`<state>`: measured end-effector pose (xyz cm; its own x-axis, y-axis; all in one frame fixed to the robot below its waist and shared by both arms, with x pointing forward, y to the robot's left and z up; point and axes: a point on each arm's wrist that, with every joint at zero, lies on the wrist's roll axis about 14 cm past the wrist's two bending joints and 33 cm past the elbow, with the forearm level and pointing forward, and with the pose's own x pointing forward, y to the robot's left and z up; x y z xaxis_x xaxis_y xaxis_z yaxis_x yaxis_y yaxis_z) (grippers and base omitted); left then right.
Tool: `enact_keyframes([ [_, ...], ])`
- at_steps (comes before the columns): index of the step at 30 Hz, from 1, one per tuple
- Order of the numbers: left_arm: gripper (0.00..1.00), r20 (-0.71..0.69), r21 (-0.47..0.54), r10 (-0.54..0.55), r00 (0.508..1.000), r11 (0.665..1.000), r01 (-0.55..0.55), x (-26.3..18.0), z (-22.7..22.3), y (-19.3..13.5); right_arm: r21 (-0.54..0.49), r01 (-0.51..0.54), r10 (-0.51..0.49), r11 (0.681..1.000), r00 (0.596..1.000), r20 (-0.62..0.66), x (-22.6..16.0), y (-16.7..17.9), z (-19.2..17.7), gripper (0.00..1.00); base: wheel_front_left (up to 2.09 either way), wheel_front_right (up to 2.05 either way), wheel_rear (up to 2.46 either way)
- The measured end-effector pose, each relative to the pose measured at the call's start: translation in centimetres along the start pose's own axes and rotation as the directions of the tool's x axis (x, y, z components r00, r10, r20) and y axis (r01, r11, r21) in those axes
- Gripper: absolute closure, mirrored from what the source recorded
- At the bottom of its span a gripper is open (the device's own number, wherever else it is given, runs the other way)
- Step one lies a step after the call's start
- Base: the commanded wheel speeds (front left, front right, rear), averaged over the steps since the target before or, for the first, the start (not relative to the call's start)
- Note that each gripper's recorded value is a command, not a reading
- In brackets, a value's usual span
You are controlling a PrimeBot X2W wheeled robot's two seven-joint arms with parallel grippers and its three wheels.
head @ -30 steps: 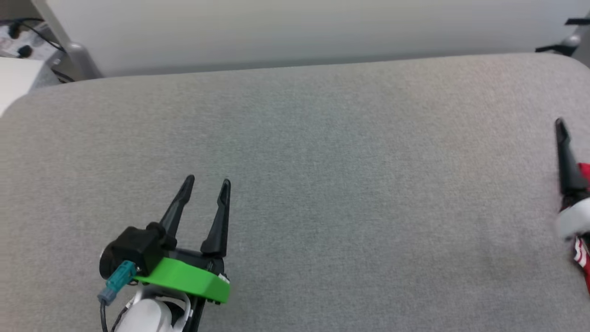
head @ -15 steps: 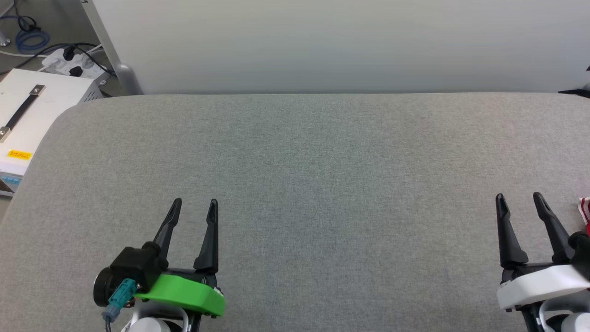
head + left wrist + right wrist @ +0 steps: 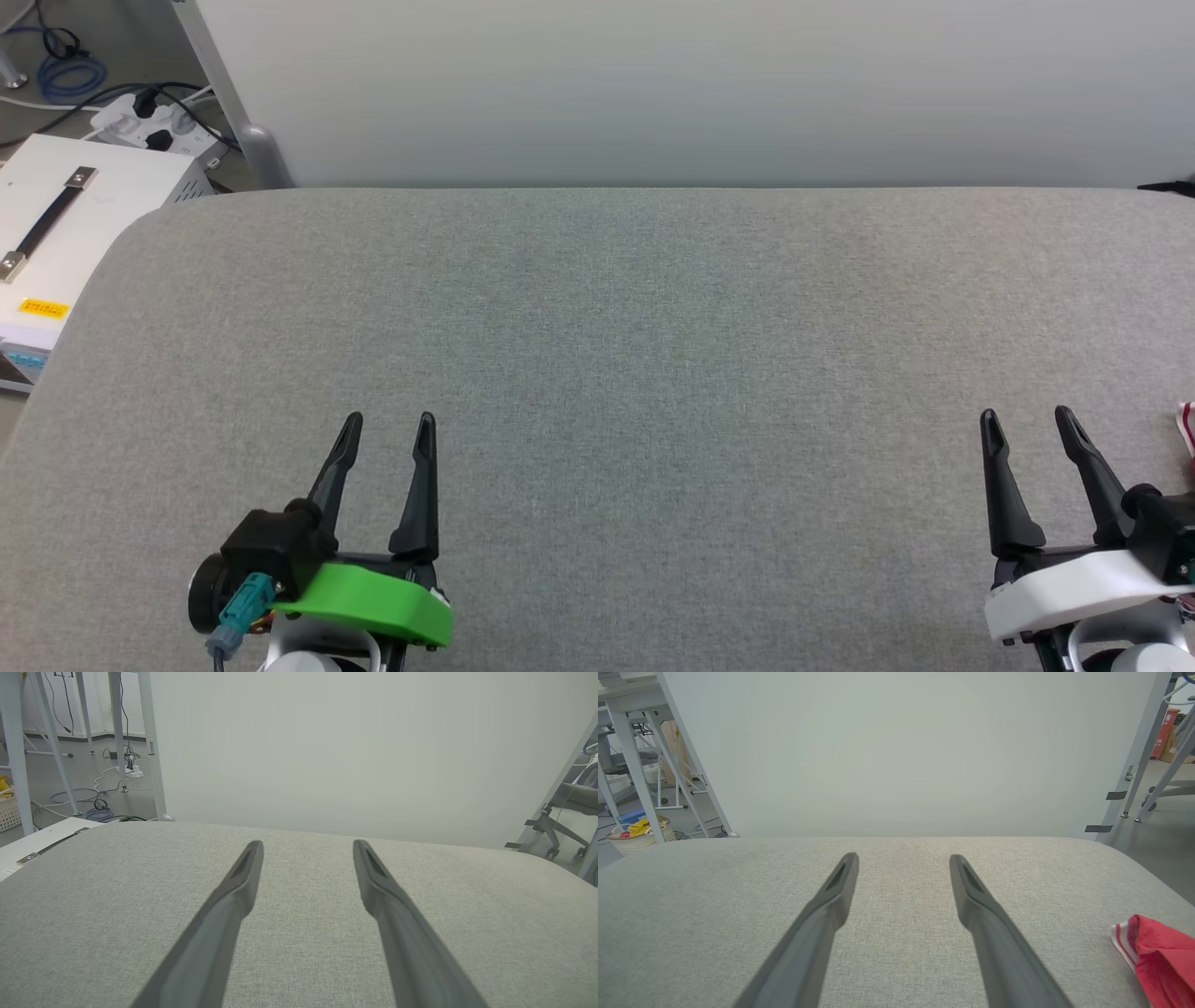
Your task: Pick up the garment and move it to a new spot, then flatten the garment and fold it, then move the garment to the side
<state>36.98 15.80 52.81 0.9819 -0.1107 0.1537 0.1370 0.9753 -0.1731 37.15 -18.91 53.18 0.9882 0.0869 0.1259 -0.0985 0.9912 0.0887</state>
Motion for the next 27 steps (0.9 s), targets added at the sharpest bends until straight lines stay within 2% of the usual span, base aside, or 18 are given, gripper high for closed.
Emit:
enact_keyframes([
  [18,0.0,0.001,-0.012,0.014,1.0,1.0,-0.014,0.0,-0.07,0.3,0.002,-0.005,0.005,1.0,1.0,-0.007,-0.09,0.18,-0.26,0.0,0.0,0.0,0.0],
  [19,1.0,-0.001,-0.011,0.013,1.0,1.0,-0.013,0.01,-0.11,0.31,0.002,-0.005,0.005,1.0,1.0,-0.008,-0.08,0.17,-0.29,1.0,0.0,0.0,0.0],
  [27,1.0,-0.012,-0.007,0.012,1.0,1.0,-0.012,0.0,-0.27,0.25,0.001,-0.005,0.005,1.0,1.0,-0.014,-0.11,0.19,-0.33,1.0,0.0,0.0,0.0],
])
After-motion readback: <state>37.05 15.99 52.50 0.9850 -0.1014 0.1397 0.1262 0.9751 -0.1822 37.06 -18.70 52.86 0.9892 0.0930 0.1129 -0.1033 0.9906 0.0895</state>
